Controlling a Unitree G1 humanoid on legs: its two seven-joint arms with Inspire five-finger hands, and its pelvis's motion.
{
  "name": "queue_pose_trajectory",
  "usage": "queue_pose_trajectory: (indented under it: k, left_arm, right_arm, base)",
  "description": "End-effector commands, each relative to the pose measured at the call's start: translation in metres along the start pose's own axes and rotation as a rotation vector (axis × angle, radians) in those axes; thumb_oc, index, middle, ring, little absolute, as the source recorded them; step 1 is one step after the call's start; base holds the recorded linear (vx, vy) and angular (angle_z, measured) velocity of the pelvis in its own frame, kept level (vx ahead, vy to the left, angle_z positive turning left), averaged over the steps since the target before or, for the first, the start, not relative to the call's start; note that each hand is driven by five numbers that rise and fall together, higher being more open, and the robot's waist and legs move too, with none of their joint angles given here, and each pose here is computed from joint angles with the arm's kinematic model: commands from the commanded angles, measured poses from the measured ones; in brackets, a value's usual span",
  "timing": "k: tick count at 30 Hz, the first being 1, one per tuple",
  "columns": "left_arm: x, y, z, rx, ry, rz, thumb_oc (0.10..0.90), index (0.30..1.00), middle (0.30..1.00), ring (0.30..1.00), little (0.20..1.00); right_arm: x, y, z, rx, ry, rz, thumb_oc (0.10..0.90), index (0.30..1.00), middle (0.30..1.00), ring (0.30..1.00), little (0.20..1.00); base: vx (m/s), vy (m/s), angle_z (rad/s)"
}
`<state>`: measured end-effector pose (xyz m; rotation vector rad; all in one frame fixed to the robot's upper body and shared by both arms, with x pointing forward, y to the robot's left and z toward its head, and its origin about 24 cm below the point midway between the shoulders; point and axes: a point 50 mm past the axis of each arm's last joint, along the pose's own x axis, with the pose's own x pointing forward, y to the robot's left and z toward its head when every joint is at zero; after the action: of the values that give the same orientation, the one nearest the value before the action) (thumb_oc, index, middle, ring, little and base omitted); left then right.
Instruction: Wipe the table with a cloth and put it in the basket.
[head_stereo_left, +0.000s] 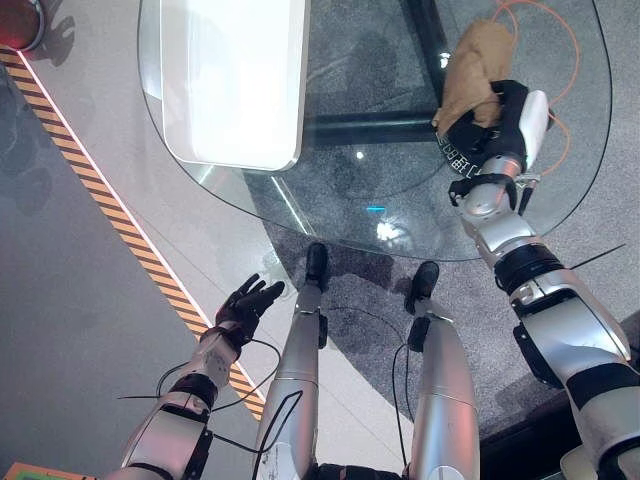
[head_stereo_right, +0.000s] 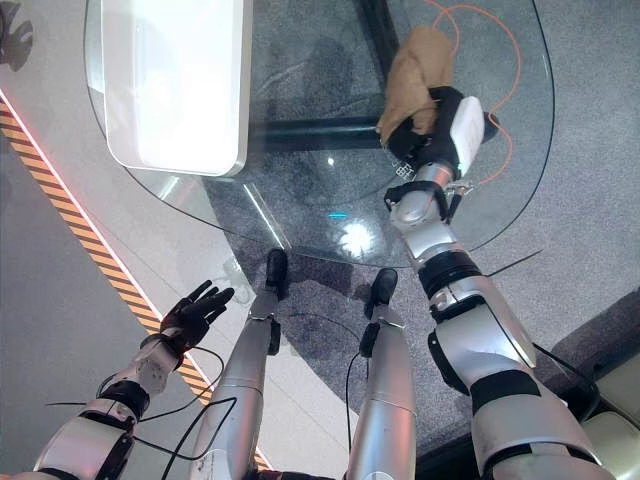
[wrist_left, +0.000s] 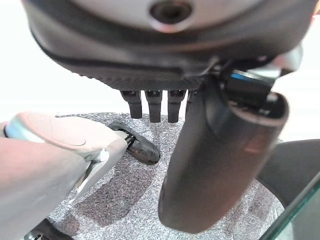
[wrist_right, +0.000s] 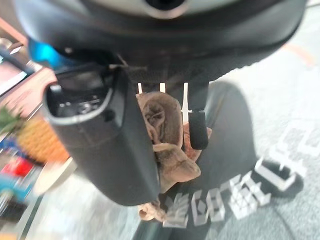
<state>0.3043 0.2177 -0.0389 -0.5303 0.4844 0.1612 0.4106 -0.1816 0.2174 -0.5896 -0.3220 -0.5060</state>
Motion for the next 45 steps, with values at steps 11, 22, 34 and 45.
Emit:
queue_pose_trajectory:
  k: [11, 22, 34, 45]
  left_arm:
    - [-0.003, 0.004, -0.013, 0.000, -0.007, 0.020, 0.800, 0.900, 0.900, 0.900, 0.900]
    - [-0.001, -0.003, -0.012, 0.004, -0.010, 0.016, 0.800, 0.900, 0.900, 0.900, 0.900]
    - [0.001, -0.008, -0.011, -0.003, -0.018, 0.017, 0.800, 0.900, 0.900, 0.900, 0.900]
    - [0.002, -0.010, -0.009, -0.016, -0.027, 0.020, 0.800, 0.900, 0.900, 0.900, 0.900]
  right_arm:
    - [-0.013, 0.032, 0.061, -0.118, -0.327, 0.193, 0.100, 0.300, 0.300, 0.300, 0.200]
    - [-0.042, 0.066, 0.061, -0.187, -0.416, 0.395, 0.100, 0.300, 0.300, 0.300, 0.200]
    - [-0.085, 0.100, 0.052, -0.150, -0.419, 0.621, 0.100, 0.300, 0.300, 0.300, 0.200]
    - [-0.114, 0.117, 0.038, -0.103, -0.370, 0.732, 0.100, 0.300, 0.300, 0.300, 0.200]
  base:
    - [0.00, 0.000, 0.00]
    - [0.00, 0.000, 0.00]
    - [0.00, 0.000, 0.00]
    - [0.00, -0.001, 0.00]
